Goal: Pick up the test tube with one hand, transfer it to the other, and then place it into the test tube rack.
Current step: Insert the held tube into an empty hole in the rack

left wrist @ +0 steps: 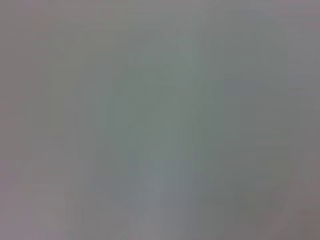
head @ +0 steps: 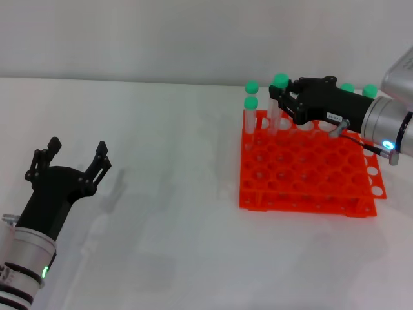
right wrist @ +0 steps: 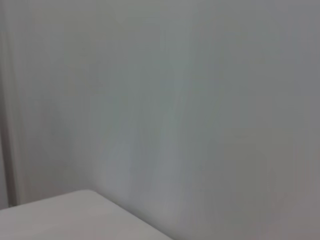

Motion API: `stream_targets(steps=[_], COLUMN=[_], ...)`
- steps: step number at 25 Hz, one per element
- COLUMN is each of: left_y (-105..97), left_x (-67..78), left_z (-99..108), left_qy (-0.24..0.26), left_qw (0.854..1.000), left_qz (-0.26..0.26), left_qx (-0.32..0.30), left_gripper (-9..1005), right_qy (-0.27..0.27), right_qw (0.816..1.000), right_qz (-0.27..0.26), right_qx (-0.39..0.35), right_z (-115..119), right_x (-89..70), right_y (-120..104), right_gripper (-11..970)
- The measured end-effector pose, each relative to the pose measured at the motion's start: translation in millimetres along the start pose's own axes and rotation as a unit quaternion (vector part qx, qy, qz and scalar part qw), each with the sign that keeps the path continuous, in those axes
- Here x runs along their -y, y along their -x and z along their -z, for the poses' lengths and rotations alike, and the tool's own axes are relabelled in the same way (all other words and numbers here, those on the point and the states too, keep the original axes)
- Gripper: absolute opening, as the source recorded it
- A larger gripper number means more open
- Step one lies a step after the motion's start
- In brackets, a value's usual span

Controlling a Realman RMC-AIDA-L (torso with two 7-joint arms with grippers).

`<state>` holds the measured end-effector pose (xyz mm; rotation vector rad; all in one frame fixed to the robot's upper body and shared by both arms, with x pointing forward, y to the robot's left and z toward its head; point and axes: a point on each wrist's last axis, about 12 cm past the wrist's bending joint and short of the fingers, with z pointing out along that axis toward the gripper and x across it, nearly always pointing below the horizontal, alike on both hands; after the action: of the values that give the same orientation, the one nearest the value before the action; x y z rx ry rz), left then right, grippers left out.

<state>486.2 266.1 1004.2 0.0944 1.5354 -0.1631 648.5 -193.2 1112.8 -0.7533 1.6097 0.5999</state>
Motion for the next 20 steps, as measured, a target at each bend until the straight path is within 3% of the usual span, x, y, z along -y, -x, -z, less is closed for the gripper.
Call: stream_targets(steps=[11,17,20], left_y=[0.6,0.7,0.6], left_x=[0.1,-0.2,-0.5], left_z=[-1.1,-1.2,-1.1], left_qy=[0.0,0.001,0.001], left_qw=[1.0,1.0,1.0], left_qz=[0.0,0.0,0.0], left_qx=[0.001,0.002,0.001], left_gripper=[890,890,890], right_qy=[0.01,-0.007,-0.014], right_qw=[0.999,1.0,1.0], right_qz=[0.021,-0.002,-0.011], right_qx=[-0.034,-0.021,-0.017], right_z=[-7.1,-4.9,-2.9], right_x=[-6.7,-3.3,-2.1], right_y=[-6.5,-5.7,-6.8], right_gripper=[200,200,252])
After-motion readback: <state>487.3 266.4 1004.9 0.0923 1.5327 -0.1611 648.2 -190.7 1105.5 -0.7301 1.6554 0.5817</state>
